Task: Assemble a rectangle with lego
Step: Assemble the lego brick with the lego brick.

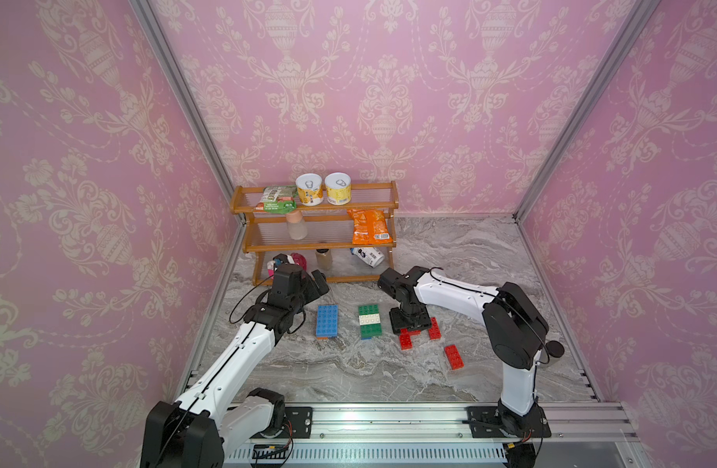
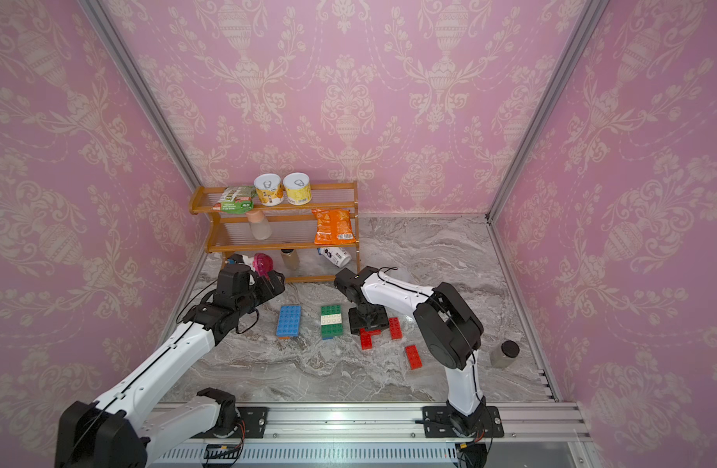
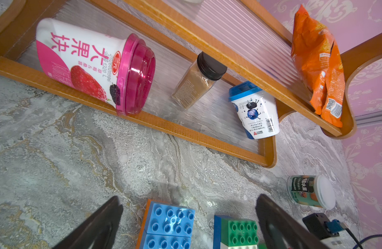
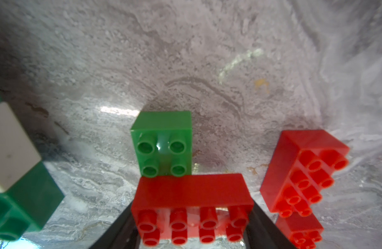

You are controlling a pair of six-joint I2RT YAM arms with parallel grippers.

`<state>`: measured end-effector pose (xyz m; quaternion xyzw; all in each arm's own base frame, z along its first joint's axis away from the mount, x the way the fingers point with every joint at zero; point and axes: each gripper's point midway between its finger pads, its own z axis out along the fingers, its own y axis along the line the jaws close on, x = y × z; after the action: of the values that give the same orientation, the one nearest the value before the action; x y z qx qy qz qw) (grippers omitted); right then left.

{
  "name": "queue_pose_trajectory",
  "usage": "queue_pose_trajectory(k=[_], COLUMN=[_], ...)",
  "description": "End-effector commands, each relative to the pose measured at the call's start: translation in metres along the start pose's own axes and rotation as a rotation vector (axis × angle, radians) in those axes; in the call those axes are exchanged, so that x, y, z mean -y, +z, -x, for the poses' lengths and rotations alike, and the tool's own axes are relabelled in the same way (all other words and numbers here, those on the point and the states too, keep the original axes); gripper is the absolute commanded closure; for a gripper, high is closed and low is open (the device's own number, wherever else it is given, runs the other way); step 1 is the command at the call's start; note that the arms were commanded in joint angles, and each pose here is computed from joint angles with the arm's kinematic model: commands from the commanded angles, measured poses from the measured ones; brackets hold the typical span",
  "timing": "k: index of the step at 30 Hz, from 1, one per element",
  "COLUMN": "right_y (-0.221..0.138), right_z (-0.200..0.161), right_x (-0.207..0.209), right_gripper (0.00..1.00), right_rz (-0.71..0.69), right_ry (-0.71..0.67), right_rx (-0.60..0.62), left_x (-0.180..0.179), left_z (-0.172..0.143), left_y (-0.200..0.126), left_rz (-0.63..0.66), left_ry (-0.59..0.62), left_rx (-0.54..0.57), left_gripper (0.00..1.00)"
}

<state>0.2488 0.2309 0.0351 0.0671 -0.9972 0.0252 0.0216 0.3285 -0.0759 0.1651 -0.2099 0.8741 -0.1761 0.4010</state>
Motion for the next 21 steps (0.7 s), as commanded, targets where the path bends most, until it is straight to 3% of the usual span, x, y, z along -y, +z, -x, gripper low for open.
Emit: queue_pose_trajectory(k=[1, 10, 13, 21], right_y=[0.047, 0.021, 0.014, -0.009], right_z=[-0.024, -0.013, -0.012, -0.009], right_x=[0.019, 0.013, 0.01, 0.006], right_gripper=[0.76, 0.44, 0.29, 0.12], right_rz=[-0.105, -0.046, -0.021, 0.021], right_ry=[-0.01, 0.011, 0.012, 0.015], right_rx=[-0.124, -0.032, -0.013, 0.045], left_x=[0.006, 0.007, 0.006, 0.013], left_z=[0.0, -0.001, -0.002, 0.007], left_y=[0.0, 0.0, 0.0, -0.005], left_rz=[-0.022, -0.025, -0.021, -0.035], left_ry=[0.01, 0.006, 0.007, 0.006], left_rx=[-0.006, -0.01, -0.014, 0.004], left_gripper=[0.01, 0.01, 0.01, 0.01])
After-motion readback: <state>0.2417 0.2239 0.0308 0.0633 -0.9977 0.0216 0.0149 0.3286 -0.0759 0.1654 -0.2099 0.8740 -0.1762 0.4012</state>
